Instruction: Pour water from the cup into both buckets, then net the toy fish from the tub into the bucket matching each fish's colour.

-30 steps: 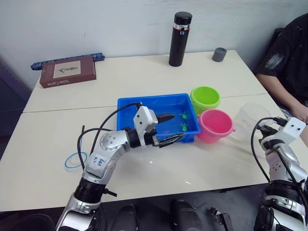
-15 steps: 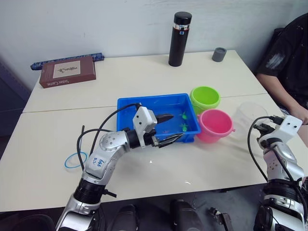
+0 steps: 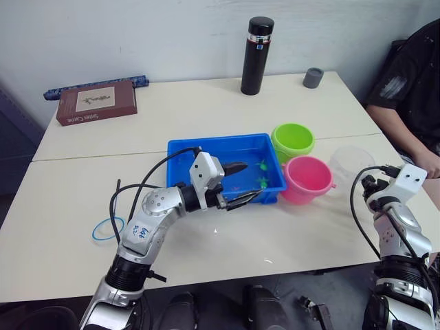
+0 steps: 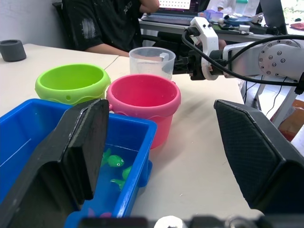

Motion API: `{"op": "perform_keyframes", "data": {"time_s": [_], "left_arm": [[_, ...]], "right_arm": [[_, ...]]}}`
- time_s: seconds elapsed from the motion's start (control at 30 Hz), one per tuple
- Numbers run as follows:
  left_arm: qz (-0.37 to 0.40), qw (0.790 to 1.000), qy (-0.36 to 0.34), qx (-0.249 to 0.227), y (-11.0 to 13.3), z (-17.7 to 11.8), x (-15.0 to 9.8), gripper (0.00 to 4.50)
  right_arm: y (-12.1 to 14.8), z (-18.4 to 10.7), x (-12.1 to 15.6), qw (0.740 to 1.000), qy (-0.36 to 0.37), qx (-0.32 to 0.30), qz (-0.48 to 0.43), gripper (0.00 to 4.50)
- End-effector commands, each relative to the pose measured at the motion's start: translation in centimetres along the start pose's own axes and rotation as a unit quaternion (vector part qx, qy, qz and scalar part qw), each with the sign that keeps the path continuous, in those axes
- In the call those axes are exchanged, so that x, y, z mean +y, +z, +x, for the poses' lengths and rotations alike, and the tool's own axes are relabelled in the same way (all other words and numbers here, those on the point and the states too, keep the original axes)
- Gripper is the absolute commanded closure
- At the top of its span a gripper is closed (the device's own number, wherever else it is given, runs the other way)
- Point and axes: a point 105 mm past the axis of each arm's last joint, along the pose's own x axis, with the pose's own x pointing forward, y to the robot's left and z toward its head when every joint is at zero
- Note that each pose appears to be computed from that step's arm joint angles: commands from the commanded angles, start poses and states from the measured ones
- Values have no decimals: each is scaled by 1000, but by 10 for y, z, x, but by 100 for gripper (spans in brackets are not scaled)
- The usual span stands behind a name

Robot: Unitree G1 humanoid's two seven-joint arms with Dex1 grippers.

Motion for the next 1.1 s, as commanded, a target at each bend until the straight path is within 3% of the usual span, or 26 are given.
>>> {"op": "perform_keyframes", "data": {"time_s": [0.03,0.47,0.63,0.77,1.03,1.1], "left_arm": [[23,1000,0,-22,13,-1,-1,68],[22,1000,-3,-22,12,-1,-1,68],[25,999,3,-20,12,-3,2,68],[26,999,17,-14,11,-8,9,68],[23,998,50,-1,8,-20,20,68],[20,998,62,4,5,-26,22,68]], "right_arm": [[16,-5,-4,1000,-3,-29,-8,263],[20,-35,-5,999,3,-32,-15,263],[27,-64,0,999,28,-37,-17,263],[62,-113,33,986,151,-71,-24,263],[115,-142,95,950,291,-107,-46,263],[121,-148,124,929,349,-109,-56,205]]}}
